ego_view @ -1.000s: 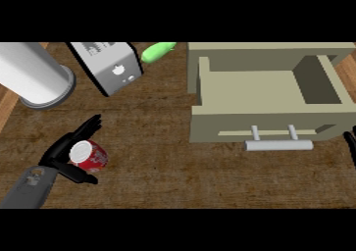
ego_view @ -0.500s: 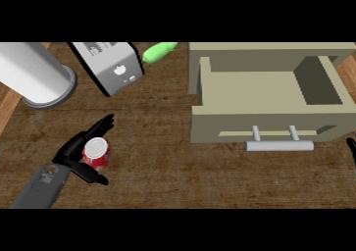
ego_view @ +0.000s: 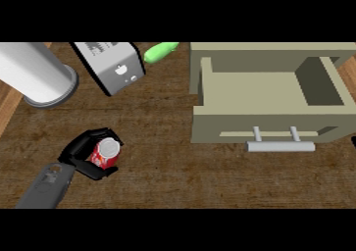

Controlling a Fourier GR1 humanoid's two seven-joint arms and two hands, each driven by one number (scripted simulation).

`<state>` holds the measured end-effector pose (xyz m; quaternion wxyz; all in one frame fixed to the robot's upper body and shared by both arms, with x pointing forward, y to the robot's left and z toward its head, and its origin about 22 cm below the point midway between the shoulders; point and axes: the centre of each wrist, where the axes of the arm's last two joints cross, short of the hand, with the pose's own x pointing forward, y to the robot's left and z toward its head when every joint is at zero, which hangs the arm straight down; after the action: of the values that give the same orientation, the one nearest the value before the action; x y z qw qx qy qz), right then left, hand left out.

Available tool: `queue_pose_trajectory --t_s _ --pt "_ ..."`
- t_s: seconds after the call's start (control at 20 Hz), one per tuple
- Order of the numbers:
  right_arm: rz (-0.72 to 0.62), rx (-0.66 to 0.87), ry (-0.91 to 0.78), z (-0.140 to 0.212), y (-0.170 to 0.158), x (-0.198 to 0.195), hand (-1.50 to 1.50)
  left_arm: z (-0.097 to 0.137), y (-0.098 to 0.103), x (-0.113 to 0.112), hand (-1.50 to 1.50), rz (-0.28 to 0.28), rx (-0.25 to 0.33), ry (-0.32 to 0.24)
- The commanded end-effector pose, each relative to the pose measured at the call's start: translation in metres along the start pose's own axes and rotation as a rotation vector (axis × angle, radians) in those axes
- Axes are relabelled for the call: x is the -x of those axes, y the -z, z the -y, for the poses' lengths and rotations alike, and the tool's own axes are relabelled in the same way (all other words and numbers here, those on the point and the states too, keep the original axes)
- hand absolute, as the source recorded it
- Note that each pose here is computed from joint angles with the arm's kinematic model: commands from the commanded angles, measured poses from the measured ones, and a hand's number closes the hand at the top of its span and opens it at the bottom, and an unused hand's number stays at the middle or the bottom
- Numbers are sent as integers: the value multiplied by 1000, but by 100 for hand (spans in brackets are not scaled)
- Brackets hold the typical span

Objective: Pick up the can, place it into the drawer and close the drawer

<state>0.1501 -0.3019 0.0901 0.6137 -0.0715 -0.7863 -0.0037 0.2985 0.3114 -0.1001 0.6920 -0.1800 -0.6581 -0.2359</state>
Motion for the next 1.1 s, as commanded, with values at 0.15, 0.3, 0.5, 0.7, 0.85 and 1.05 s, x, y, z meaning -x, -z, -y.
queue_pose_trajectory --t_s 0.15,0.3,0.5,0.7,0.85,1.05 --pt "2 15 9 -14 -1 1 -150 16 19 -16 150 125 122 -108" --pt "4 16 0 3 0 -3 -150 3 11 -15 150 126 -291 -120" --pt "-11 37 12 3 -13 -1 -150 9 -5 -1 150 101 -693 -139" --pt "16 20 1 -8 -9 -9 -150 4 42 -57 150 182 -695 -119" --pt "-2 23 3 -3 -12 -5 -150 31 46 -84 150 184 -641 -111" --pt "8 25 -4 12 -12 -12 -150 56 55 -115 150 212 -618 -48"
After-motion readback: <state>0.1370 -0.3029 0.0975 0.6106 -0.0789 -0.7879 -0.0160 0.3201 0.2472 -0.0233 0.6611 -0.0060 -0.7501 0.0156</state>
